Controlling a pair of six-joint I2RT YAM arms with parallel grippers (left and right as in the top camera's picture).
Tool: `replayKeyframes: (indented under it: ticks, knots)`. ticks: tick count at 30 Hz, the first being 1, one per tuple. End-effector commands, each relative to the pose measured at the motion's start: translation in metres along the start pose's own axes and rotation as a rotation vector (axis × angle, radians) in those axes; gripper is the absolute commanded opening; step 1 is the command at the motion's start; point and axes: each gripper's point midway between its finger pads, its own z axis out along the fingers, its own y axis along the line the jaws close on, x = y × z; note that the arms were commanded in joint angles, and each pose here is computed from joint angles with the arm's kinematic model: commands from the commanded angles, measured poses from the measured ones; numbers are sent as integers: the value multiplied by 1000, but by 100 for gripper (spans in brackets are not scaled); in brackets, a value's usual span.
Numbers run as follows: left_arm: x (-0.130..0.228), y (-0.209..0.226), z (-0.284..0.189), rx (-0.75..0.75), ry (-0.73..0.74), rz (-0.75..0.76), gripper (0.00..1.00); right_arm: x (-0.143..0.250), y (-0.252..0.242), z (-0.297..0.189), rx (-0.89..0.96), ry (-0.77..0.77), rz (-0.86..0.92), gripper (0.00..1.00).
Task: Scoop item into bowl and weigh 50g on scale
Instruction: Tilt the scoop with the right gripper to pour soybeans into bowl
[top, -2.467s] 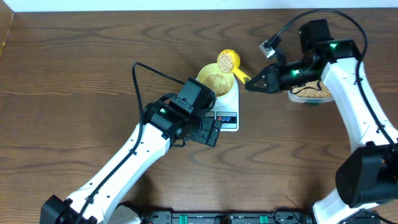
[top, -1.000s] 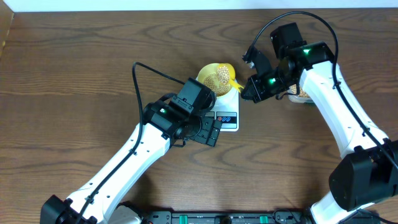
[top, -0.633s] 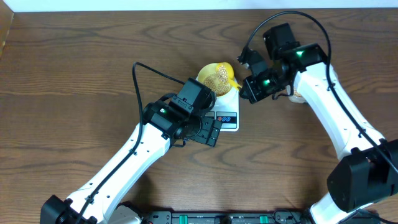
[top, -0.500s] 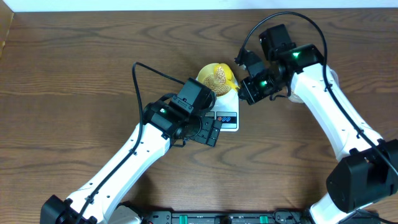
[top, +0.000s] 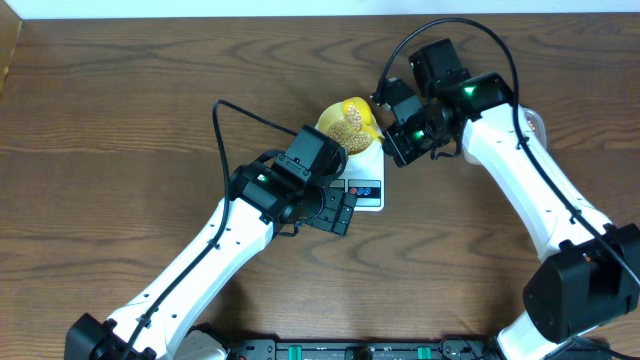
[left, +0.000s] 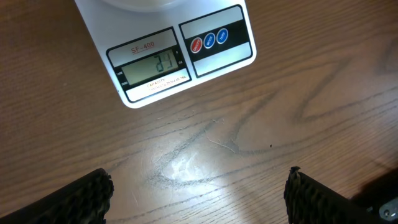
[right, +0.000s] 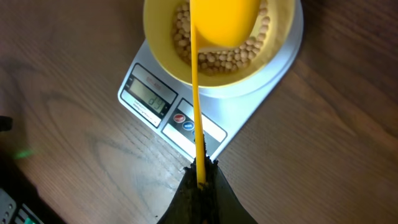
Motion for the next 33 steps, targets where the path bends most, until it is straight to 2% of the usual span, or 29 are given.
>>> replayKeyframes:
  ticks: [1, 33]
  knots:
    - [-2, 1, -5, -9, -19, 25, 91, -8, 4, -6, 25, -25, -70, 1]
    - [-2, 1, -5, -9, -19, 25, 91, -8, 1, 0, 204, 19, -199, 1]
